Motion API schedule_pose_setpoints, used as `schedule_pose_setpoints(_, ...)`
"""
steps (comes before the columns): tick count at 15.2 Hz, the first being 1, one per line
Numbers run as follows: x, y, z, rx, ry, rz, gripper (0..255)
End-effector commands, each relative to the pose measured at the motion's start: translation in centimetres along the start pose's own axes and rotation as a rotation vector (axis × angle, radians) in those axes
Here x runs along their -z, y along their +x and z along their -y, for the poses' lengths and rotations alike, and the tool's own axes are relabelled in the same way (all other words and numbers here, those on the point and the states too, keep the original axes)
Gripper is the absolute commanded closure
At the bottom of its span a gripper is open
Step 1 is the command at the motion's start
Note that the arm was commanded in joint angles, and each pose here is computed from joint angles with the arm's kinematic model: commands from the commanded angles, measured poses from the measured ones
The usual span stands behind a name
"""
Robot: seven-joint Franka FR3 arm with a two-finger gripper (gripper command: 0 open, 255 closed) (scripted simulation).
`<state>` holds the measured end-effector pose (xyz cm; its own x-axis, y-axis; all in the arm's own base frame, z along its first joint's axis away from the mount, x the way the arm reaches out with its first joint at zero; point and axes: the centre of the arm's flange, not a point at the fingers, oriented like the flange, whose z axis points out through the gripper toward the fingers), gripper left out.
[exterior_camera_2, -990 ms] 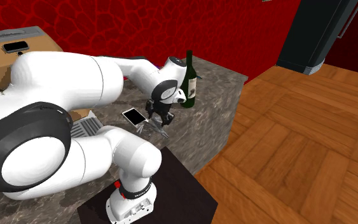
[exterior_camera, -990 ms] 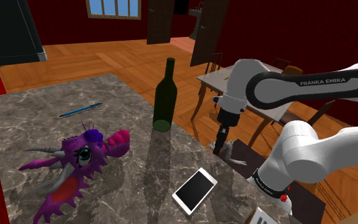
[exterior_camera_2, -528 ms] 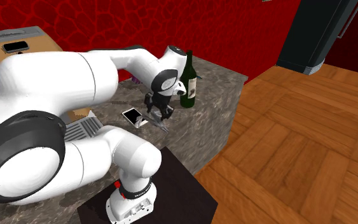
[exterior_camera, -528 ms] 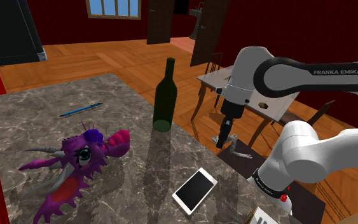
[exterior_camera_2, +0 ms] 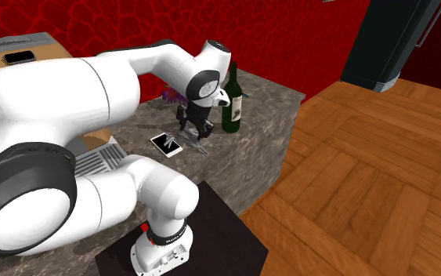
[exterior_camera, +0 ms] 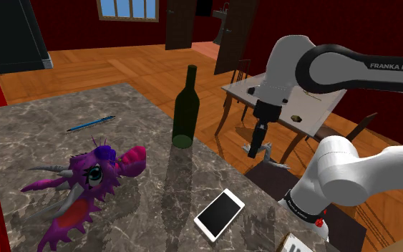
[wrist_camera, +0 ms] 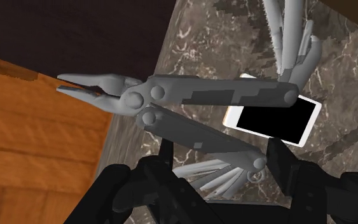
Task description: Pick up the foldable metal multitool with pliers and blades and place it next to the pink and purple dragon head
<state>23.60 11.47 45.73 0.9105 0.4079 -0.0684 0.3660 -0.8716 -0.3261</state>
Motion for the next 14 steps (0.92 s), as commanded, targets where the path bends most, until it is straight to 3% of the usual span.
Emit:
schedule_pose_setpoints(1, 1.0, -0.1, 0.4, 0.000, 0.000, 0.000, 255)
schedule_pose_setpoints(14, 7.4, -0.5, 2.6, 0.000, 0.000, 0.000, 255)
